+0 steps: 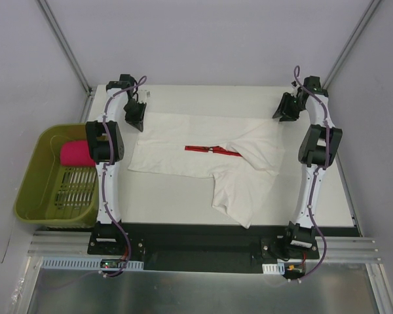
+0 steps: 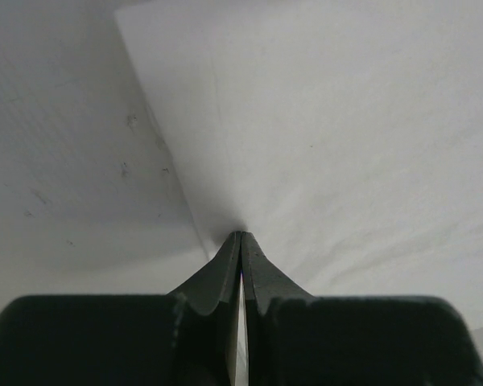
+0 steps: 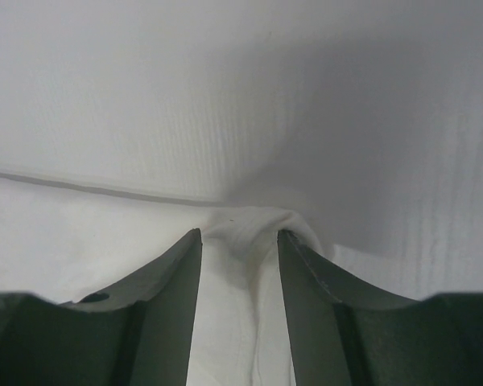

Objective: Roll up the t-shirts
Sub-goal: Fold the T-shirt at the center of the board.

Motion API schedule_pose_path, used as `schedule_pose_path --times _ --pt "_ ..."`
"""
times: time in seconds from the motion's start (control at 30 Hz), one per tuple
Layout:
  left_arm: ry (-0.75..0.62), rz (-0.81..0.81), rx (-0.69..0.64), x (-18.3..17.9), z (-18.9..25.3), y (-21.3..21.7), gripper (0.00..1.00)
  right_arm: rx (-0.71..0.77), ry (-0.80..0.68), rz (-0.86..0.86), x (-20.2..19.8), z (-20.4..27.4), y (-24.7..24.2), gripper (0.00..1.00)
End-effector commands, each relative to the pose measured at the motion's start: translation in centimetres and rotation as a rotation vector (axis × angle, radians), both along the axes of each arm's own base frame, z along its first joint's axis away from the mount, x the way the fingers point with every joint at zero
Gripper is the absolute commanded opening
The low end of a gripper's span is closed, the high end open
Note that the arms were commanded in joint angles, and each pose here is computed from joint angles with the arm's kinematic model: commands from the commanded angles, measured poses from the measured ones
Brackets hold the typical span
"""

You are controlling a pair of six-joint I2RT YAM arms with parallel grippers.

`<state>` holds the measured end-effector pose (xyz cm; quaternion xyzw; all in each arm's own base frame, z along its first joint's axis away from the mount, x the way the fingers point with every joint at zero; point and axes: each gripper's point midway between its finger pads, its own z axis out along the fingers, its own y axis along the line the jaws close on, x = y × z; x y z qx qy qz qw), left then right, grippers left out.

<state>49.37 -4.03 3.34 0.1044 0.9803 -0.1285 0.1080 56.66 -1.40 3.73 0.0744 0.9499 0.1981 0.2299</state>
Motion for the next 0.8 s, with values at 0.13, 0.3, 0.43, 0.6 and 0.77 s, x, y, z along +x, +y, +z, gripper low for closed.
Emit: schedule_pose_path --times 0.13,0.3,0.43,0.6,0.77 --pt "-0.004 0.061 0.059 0.5 0.0 1.1 0.0 -0.014 -0.123 -0.029 2.6 3.2 -1.9 0.48" --pt "-0.095 0.052 0.021 1.0 4.6 0.4 0.0 -0.048 -0.155 -0.018 0.8 7.5 -3.0 0.57" --pt "-0.174 -0.03 -0.06 0.2 9.2 -3.1 0.14 -0.167 -0.165 -0.05 -2.3 11.2 -6.1 0.66" --pt "-0.258 -0.154 -0.226 -2.5 15.6 -8.4 0.39 -0.256 -0.217 0.093 -7.7 14.5 -5.6 0.68" --pt "-0.229 -0.186 -0.394 -4.7 18.4 -13.3 0.59 -0.268 -0.216 0.549 -15.0 12.2 1.0 0.68"
